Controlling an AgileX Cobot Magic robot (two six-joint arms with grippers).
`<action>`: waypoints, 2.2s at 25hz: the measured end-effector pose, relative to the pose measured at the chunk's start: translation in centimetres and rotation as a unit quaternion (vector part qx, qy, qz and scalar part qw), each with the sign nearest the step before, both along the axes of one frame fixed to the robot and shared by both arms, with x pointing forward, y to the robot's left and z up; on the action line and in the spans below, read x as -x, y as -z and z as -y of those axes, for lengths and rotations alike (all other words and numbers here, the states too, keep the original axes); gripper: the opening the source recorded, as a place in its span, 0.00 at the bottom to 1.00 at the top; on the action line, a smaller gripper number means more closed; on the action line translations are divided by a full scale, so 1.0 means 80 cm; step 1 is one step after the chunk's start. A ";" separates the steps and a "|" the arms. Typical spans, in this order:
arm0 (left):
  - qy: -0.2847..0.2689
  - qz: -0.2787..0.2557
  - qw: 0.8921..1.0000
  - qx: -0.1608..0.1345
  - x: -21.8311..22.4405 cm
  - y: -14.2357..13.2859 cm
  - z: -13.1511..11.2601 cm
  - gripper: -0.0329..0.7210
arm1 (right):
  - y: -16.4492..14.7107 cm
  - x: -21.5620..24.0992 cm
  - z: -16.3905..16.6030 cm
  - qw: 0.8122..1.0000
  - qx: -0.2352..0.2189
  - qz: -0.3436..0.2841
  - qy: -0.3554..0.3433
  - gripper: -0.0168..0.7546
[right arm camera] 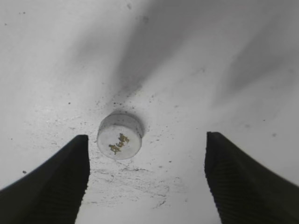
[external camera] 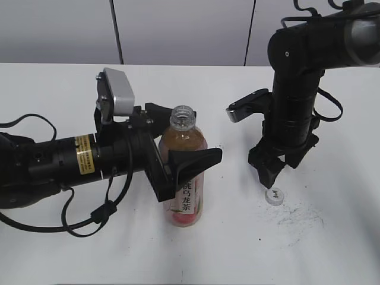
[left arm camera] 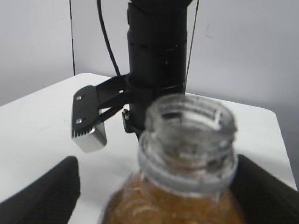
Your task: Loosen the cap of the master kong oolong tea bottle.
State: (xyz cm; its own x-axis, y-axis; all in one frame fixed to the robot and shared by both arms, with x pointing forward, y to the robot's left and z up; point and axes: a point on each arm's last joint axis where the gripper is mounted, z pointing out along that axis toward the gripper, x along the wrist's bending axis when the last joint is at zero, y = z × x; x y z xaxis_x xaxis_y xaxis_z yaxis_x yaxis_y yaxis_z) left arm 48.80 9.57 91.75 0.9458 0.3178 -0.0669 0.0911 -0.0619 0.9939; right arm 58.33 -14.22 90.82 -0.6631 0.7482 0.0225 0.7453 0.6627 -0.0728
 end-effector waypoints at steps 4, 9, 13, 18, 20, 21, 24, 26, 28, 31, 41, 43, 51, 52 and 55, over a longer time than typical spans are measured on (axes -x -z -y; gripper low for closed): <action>-0.001 0.018 1.000 0.011 0.001 -0.016 -0.001 0.82 | 0.000 0.000 -0.001 1.000 -0.004 -0.001 0.003 0.77; -0.001 0.044 0.999 0.024 0.004 -0.039 -0.002 0.82 | 0.000 0.000 -0.002 1.000 -0.008 -0.001 0.005 0.77; -0.002 0.070 0.997 0.039 0.008 -0.063 -0.004 0.82 | 0.000 0.000 -0.002 1.000 -0.008 0.000 0.005 0.77; -0.002 0.111 0.992 0.061 0.016 -0.099 -0.009 0.82 | 0.000 0.000 -0.002 1.000 -0.008 0.000 0.007 0.77; -0.009 0.122 0.991 0.059 0.020 -0.114 -0.013 0.82 | -0.005 0.000 -0.002 1.000 -0.010 0.004 0.007 0.77; -0.020 0.120 0.991 0.050 0.021 -0.120 -0.015 0.82 | -0.008 0.000 -0.002 1.000 -0.011 0.007 0.008 0.77; -0.065 0.092 0.994 0.009 0.021 -0.134 -0.025 0.82 | -0.025 0.002 -0.001 0.999 -0.018 0.021 0.016 0.77; -0.102 0.071 0.992 -0.027 0.022 -0.141 -0.034 0.82 | -0.042 0.004 0.000 0.999 -0.023 0.033 0.023 0.77; -0.150 0.052 0.985 -0.069 0.024 -0.148 -0.048 0.82 | -0.061 0.010 0.002 0.998 -0.026 0.039 0.030 0.77; -0.230 0.021 0.964 -0.131 0.027 -0.156 -0.072 0.82 | -0.086 0.017 0.006 0.997 -0.032 0.051 0.046 0.77; -0.438 -0.207 0.822 -0.299 0.089 -0.165 -0.165 0.82 | -0.168 0.052 0.021 0.991 -0.053 0.088 0.091 0.77; -0.423 -0.232 0.819 -0.312 0.112 -0.177 -0.173 0.82 | -0.188 0.061 0.026 0.989 -0.061 0.103 0.091 0.77; -0.395 -0.173 0.865 -0.256 0.222 -0.229 -0.223 0.82 | -0.227 0.139 0.055 0.982 -0.102 0.129 0.098 0.77; -0.396 -0.164 0.871 -0.240 0.236 -0.232 -0.230 0.82 | -0.224 0.150 0.060 0.982 -0.103 0.125 0.099 0.77; -0.400 -0.144 0.882 -0.205 0.270 -0.235 -0.248 0.82 | -0.218 0.188 0.076 0.982 -0.104 0.122 0.099 0.77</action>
